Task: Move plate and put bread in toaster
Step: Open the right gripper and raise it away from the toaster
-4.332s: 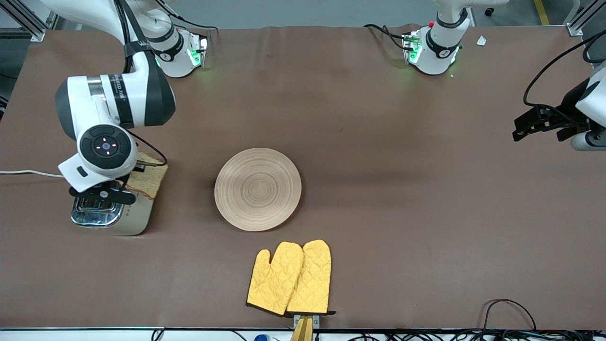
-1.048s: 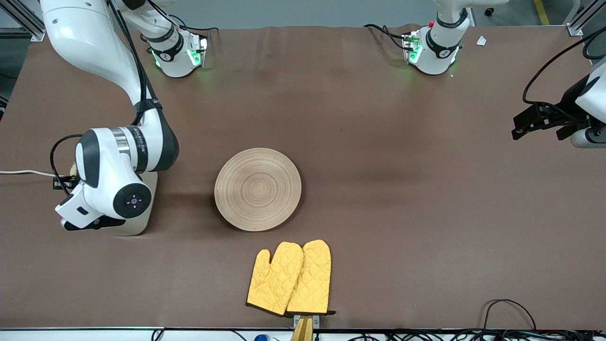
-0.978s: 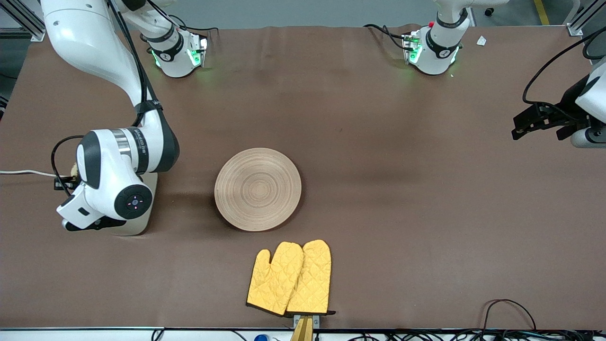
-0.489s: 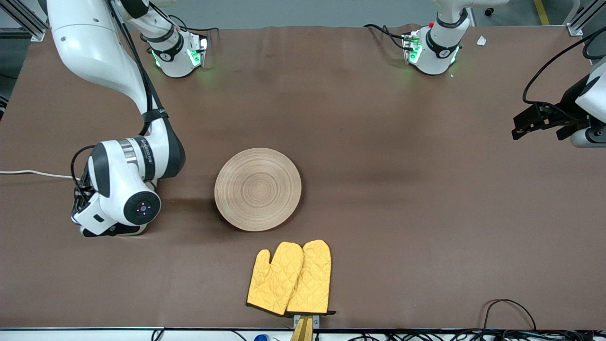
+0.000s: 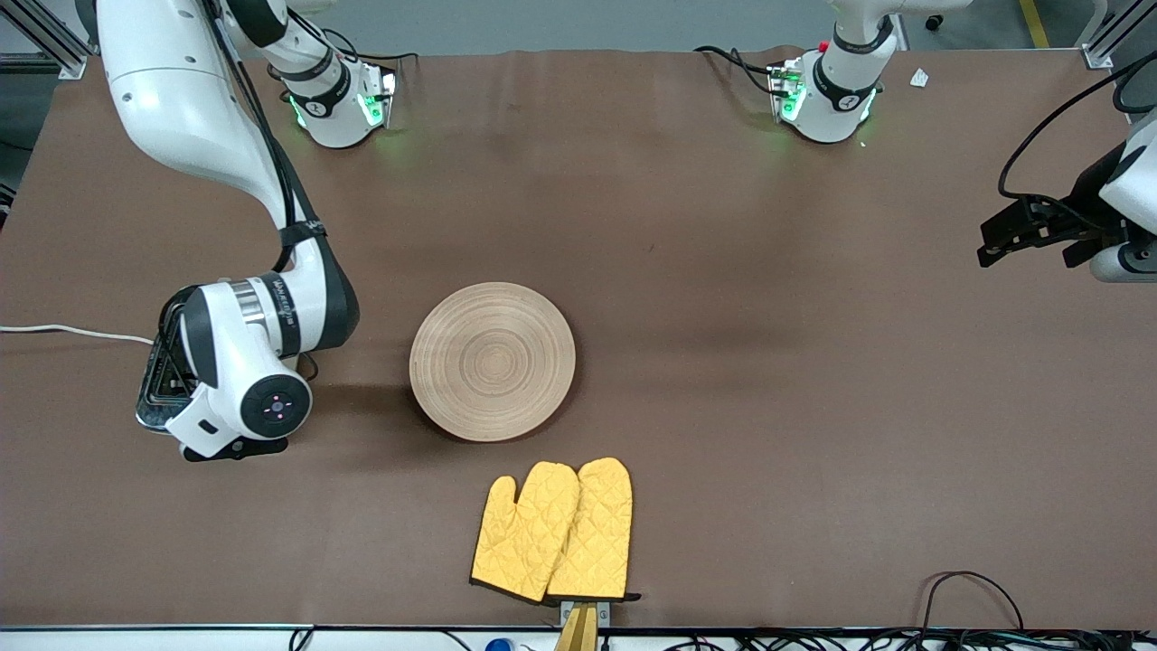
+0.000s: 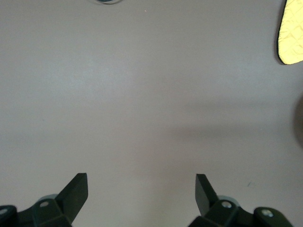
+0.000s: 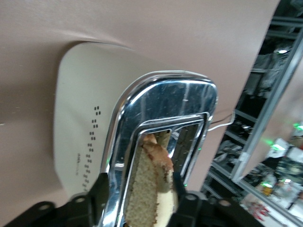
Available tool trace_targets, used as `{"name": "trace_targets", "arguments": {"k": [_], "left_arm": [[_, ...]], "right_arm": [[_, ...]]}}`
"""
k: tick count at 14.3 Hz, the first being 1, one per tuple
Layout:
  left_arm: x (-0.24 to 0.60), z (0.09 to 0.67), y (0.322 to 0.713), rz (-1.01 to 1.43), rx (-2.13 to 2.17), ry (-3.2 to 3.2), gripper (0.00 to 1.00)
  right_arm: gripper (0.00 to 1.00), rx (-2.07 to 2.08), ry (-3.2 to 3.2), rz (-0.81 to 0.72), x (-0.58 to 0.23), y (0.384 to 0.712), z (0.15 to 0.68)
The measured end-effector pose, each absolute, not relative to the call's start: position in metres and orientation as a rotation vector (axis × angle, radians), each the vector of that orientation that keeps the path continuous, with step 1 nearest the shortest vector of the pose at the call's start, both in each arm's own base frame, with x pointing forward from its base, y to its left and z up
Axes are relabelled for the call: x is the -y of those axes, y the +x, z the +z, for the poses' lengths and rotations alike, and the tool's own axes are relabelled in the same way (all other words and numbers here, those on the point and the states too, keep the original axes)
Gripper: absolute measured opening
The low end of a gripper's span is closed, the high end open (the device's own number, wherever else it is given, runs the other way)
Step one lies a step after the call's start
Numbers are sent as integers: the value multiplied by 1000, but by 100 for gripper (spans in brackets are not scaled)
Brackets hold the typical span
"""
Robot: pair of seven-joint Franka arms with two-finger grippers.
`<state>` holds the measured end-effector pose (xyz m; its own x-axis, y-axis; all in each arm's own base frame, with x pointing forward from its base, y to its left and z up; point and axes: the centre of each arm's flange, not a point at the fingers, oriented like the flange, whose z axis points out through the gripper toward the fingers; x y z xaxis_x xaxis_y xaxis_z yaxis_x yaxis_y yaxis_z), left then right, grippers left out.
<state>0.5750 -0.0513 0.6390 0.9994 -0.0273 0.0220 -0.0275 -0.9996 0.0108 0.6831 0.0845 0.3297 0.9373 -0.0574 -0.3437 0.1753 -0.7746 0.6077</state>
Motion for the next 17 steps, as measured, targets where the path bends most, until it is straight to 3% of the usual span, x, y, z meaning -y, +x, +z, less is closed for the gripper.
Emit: {"name": "trace_targets", "arguments": {"k": [3,6,10,17], "left_arm": [[51,639,575,34,43,3130,100],[51,640,576,43,41,3129,100],[48,642,575,48,33,3129,100],[46,642,575,52,31,3144,100]], "right_arm": [[98,-8,2557,-445,-78,688,354],[100,146,2815,-408,-53,686,418],[100,343,3044,-229,4,670,520],[100,373,3103,-117,9,595,610]]}}
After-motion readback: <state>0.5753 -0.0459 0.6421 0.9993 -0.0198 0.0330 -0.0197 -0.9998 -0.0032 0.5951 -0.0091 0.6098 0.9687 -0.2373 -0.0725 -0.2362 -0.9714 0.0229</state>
